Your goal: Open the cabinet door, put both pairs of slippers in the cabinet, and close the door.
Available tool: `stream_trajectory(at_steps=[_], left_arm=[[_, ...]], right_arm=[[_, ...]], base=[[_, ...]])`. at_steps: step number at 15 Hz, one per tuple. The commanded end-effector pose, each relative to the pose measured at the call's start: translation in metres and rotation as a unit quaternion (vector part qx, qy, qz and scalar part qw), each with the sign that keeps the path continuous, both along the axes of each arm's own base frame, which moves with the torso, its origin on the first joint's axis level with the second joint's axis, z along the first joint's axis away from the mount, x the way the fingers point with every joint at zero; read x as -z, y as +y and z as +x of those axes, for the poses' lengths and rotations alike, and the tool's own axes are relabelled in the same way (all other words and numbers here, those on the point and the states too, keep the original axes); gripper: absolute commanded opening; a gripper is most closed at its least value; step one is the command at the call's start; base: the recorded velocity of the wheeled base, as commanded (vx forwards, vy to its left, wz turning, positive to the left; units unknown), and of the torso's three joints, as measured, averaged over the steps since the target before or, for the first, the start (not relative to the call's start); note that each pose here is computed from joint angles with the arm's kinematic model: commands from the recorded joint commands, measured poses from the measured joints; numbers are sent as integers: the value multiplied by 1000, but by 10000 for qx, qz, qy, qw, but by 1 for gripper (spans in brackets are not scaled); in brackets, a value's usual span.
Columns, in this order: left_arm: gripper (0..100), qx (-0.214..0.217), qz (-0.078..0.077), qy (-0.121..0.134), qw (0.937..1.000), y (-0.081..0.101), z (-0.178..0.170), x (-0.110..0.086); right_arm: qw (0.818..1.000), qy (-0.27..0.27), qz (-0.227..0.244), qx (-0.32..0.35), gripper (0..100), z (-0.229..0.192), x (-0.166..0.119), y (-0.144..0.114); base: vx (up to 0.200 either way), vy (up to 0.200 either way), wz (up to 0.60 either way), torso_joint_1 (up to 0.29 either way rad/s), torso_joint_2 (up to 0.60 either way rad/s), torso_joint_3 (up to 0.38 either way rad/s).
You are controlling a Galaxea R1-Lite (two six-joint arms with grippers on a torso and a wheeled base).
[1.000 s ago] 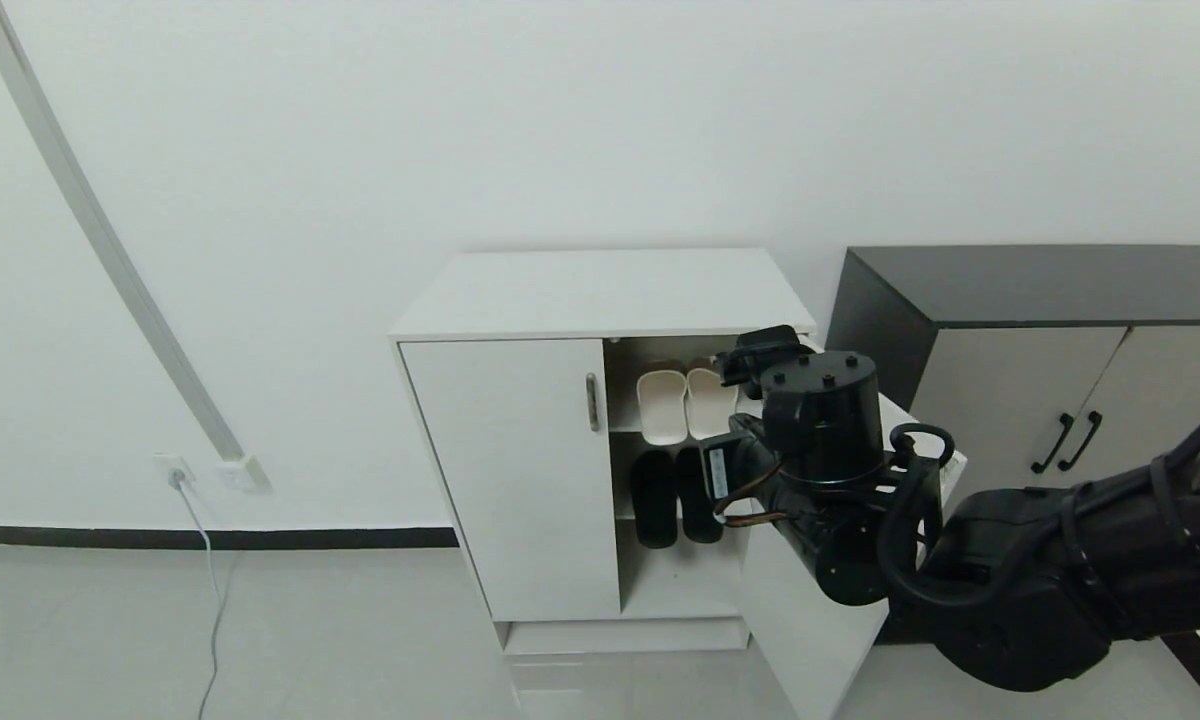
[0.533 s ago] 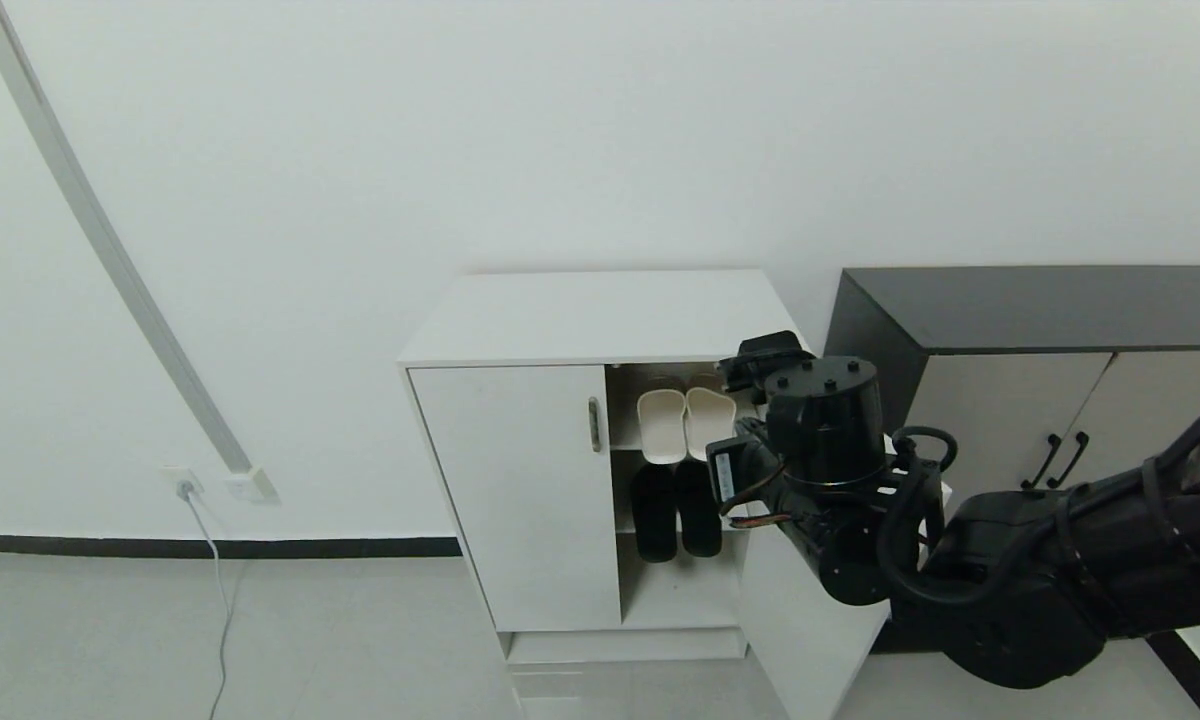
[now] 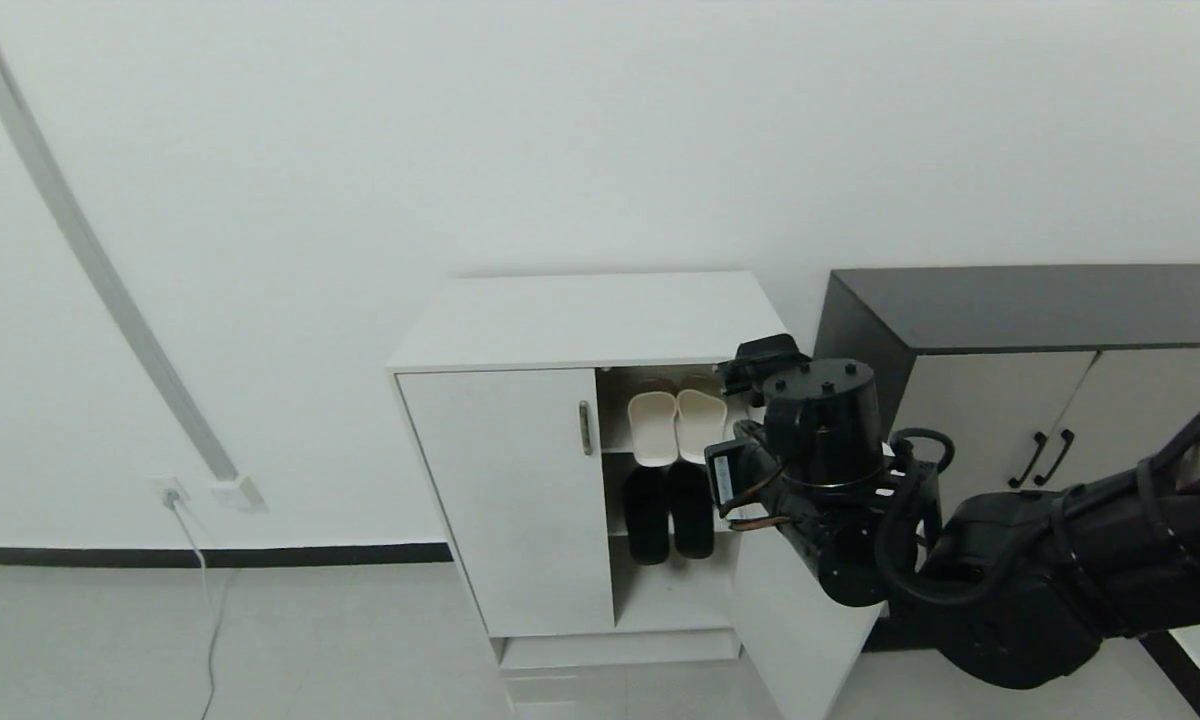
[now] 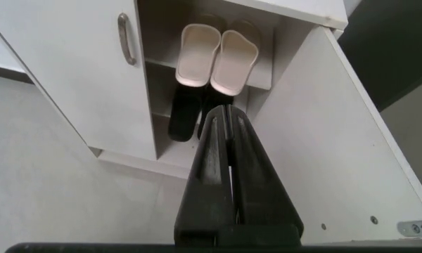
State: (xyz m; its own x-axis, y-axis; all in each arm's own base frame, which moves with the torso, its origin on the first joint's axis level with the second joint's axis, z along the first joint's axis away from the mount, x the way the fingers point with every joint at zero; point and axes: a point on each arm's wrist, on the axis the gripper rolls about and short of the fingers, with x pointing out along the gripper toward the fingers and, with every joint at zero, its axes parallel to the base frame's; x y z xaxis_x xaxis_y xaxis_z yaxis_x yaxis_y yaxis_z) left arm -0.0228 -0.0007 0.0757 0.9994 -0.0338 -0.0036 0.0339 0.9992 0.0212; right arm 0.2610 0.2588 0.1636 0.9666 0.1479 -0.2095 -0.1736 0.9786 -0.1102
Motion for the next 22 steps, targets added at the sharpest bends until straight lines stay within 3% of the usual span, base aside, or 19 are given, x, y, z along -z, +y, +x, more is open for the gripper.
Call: stream_trajectory(at_steps=[1,3,12,18,22], left_arm=[[0,0,1,5,10000,0,0,0],[0,7,1,5,10000,0,0,0],[0,7,1,5,10000,0,0,0],[0,7,1,5,10000,0,0,0],[0,7,-7,5,10000,0,0,0]], right_arm=[[10000,-8,10,18,0,1,-1,-1],[10000,-9,2,16,0,1,-1,-1],[10000,20,-17,64,0,5,2,-2],[9993,29,-29,375,0,63,-6,-31],[9983,474,120,318,0,90,-18,-40]], base=[[0,0,-600,-2,-7,2],[0,0,-600,12,0,0],[-22,0,0,0,0,0],[0,0,0,0,0,0],[0,0,0,0,0,0]])
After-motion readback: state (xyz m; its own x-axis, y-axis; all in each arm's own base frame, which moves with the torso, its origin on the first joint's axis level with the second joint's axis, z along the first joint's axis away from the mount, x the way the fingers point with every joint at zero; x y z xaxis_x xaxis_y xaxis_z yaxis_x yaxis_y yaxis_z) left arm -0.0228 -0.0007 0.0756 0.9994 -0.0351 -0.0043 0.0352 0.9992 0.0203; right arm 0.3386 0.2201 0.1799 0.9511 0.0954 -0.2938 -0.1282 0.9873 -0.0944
